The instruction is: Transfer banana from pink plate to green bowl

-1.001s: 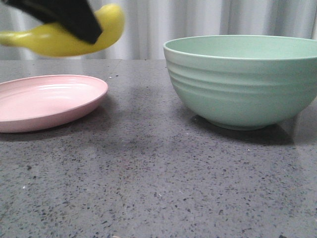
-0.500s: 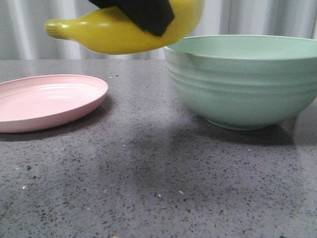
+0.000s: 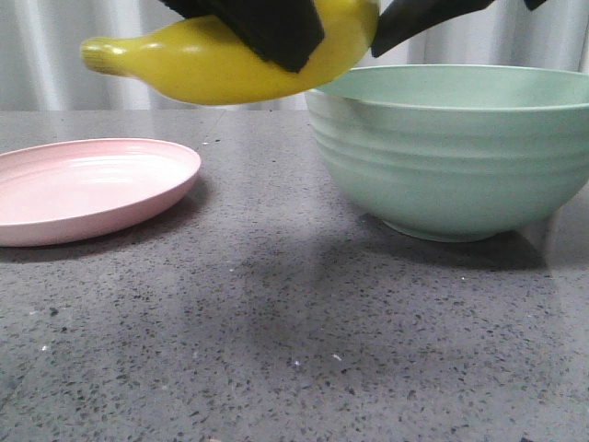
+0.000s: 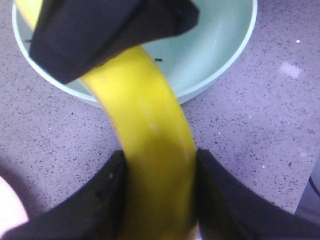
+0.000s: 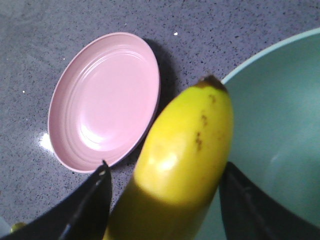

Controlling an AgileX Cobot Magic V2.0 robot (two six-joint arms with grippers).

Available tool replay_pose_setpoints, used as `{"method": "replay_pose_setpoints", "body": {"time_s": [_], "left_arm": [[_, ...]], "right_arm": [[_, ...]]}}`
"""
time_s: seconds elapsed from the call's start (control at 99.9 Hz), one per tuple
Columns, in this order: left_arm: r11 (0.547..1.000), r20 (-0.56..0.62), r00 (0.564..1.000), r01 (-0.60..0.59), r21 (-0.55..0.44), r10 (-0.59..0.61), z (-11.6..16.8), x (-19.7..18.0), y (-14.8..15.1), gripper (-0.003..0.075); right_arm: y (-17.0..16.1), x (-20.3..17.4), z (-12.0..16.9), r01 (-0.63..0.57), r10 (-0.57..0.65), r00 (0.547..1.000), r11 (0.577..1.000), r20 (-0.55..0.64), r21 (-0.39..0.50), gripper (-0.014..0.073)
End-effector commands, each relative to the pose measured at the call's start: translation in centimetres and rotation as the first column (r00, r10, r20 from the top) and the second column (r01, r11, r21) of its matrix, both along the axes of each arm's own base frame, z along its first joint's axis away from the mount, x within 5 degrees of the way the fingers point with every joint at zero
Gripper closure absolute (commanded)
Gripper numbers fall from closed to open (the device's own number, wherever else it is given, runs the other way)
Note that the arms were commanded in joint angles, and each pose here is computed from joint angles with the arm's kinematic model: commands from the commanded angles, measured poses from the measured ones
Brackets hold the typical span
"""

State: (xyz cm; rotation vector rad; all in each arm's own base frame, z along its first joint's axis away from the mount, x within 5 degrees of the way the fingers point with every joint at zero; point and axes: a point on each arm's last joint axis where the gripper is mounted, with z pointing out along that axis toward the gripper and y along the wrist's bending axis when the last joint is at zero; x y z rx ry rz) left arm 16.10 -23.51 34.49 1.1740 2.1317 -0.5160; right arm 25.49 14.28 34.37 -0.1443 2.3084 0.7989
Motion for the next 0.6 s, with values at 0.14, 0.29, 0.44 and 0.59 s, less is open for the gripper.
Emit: {"method": "replay_pose_setpoints", "body": {"time_s": [0.14, 0.29, 0.44, 0.59], "left_arm": [[0.991, 0.056, 0.998, 0.005, -0.132, 0.002, 2.63, -0.43, -0.07, 0.0740], [0.989, 0.069, 0.998, 0.004, -0.150, 0.007, 2.79, -0.34, -0.15, 0.0715], [0.990, 0.073, 0.997, 0.005, -0.140, 0.005, 2.75, -0.31, -0.10, 0.0503], [0.991, 0.087, 0.996, 0.007, -0.135, 0.004, 2.91, -0.35, 0.09, 0.0270]], "right_arm": [[0.13, 0.28, 2.15, 0.027, -0.034, 0.995, 0.997, 0.089, 0.070, 0.0288], [0.13, 0.27, 2.14, 0.027, -0.033, 0.996, 0.997, 0.088, 0.070, 0.0587], [0.14, 0.23, 2.10, 0.024, -0.029, 0.996, 0.997, 0.083, 0.068, 0.0665], [0.02, 0.19, 2.55, 0.034, -0.043, 0.993, 0.996, 0.109, 0.080, 0.0665]]}}
